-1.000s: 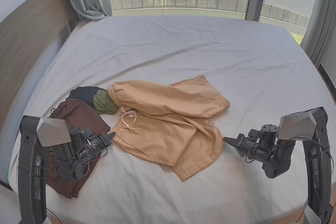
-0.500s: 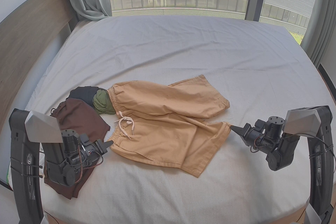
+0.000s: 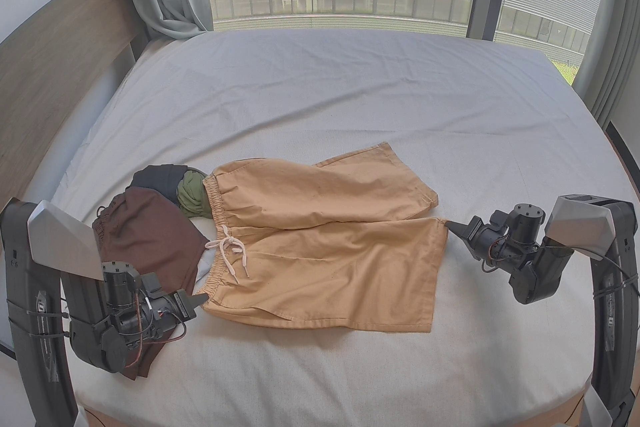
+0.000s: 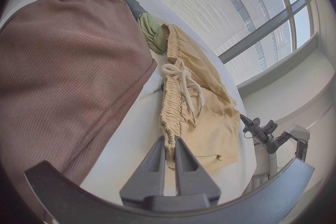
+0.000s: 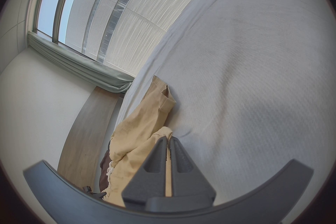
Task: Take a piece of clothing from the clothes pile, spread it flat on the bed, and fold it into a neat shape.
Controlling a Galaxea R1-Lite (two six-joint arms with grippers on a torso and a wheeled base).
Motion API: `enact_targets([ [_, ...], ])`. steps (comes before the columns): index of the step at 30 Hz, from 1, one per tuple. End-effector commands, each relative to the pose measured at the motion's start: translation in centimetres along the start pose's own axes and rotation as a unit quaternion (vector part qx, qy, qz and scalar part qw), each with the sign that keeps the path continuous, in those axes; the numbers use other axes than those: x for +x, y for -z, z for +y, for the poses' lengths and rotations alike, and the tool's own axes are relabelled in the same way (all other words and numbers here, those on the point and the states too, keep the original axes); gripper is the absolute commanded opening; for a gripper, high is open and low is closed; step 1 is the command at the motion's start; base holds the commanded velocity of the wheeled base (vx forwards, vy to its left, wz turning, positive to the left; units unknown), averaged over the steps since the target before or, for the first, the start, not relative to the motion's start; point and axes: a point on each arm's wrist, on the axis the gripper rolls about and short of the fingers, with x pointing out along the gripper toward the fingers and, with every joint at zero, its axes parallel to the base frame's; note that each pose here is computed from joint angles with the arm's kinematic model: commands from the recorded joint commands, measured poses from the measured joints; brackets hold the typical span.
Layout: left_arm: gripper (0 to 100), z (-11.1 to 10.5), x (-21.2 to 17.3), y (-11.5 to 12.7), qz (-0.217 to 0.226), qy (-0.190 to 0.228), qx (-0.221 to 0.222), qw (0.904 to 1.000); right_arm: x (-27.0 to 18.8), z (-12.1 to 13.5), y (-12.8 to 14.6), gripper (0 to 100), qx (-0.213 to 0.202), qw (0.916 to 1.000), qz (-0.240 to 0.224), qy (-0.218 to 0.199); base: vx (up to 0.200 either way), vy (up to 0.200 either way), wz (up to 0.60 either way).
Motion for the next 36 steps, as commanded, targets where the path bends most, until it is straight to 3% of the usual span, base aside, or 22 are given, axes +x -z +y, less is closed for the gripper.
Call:
enact_targets([
  [1,0,0.0,-0.6,0.4,0.009,-0.006,0.009,0.9999,0.5,0.3,-0.6,0,-0.008,0.9999,-0.007,-0.008,0.0,0.0,0.0],
  [12,0,0.0,-0.4,0.6,0.011,-0.006,0.015,0.9998,0.8,0.3,-0.2,0,-0.011,0.9999,-0.006,-0.012,0.0,0.0,0.0],
  [13,100,0.0,-0.4,0.6,0.012,-0.005,0.014,0.9998,0.8,0.3,-0.2,0,-0.011,0.9998,-0.005,-0.013,0.0,0.0,0.0],
  [14,100,0.0,-0.4,0.6,0.012,-0.005,0.014,0.9998,0.8,0.3,-0.2,0,-0.011,0.9998,-0.005,-0.013,0.0,0.0,0.0],
  [15,100,-0.1,-0.4,0.6,0.012,-0.005,0.013,0.9998,0.9,0.5,-0.1,100,-0.014,0.9997,-0.007,-0.019,0.0,0.0,0.0],
  [24,100,-0.2,-0.4,0.5,0.011,-0.003,0.012,0.9999,-2.3,1.5,1.1,100,-0.032,0.9993,-0.005,-0.017,0.0,0.0,0.0],
  [28,100,-0.2,-0.4,0.5,0.011,-0.002,0.012,0.9999,-6.0,1.7,3.3,100,-0.055,0.9978,0.032,0.018,0.0,0.0,0.0],
  [36,100,-0.3,-0.3,0.3,0.007,0.0,0.014,0.9999,-10.3,2.7,5.6,100,-0.087,0.9905,0.099,0.038,0.0,0.0,0.0],
])
